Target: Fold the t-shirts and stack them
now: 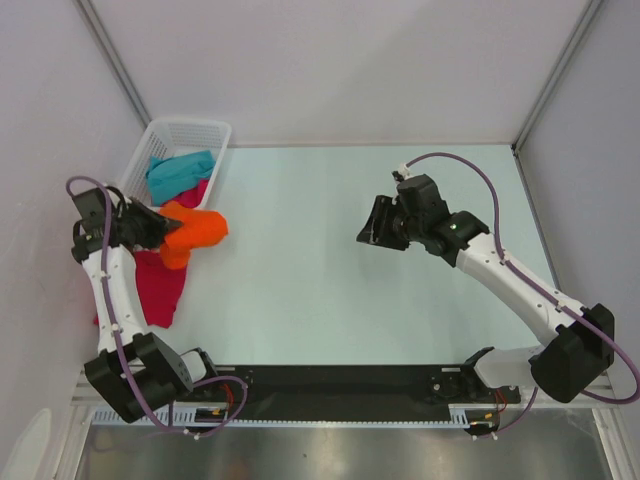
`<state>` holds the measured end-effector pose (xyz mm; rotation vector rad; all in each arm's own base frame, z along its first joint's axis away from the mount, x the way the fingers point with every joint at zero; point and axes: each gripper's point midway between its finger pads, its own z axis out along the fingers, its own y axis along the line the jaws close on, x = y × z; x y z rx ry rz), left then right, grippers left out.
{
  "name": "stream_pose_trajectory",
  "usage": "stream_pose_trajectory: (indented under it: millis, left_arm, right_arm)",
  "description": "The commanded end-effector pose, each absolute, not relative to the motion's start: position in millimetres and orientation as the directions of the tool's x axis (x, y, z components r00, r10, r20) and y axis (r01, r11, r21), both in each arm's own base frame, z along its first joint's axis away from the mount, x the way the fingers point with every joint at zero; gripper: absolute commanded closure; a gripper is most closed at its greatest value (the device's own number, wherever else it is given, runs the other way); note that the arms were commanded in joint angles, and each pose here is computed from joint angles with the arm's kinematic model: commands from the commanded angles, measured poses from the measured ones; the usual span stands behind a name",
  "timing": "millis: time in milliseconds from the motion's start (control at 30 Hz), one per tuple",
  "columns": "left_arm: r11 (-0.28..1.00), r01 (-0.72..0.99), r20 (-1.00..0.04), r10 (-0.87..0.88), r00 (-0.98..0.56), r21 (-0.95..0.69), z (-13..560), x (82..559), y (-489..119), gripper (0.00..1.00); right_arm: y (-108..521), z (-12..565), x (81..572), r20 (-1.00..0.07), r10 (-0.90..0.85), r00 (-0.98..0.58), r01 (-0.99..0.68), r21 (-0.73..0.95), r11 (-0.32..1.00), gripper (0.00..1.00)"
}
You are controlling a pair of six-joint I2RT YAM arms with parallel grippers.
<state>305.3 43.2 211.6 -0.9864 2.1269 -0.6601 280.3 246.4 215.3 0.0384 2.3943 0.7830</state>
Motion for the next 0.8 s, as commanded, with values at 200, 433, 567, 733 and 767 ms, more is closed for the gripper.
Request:
stream_pose_trajectory:
  millis: [200,433,567,733,767]
  left_arm:
    - [0.570,-0.728,-0.571,-0.764,-0.299,-0.381,214.9,303.0,140.1,1.00]
    - [0.486,-0.780,-0.449,-0.842,-0.299,-0.394,144.2,277.6,121.2,1.00]
    - [0.455,-0.788,-0.400,-0.869,-0.292,-0.414,125.7,274.4,115.5,1.00]
    - [0.449,-0.787,-0.374,-0.877,-0.300,-0.422,123.0,273.4,114.6,1.00]
    - [0.447,-0.791,-0.378,-0.877,-0.296,-0.419,123.6,271.6,116.0,1.00]
  right_arm:
    - [235.8,228.4,281.8,-0.576,0.193,-0.794,-0.191,0.538,0.821,0.50]
    - [220.8,230.2,280.8,-0.575,0.182,-0.798,-0.182,0.517,0.836,0.50]
    - [207.3,232.7,281.0,-0.577,0.186,-0.795,-0.173,0.510,0.843,0.50]
    - [199.2,233.9,280.3,-0.577,0.194,-0.793,-0.164,0.510,0.844,0.50]
    - [199.5,233.9,280.6,-0.575,0.198,-0.794,-0.163,0.514,0.842,0.50]
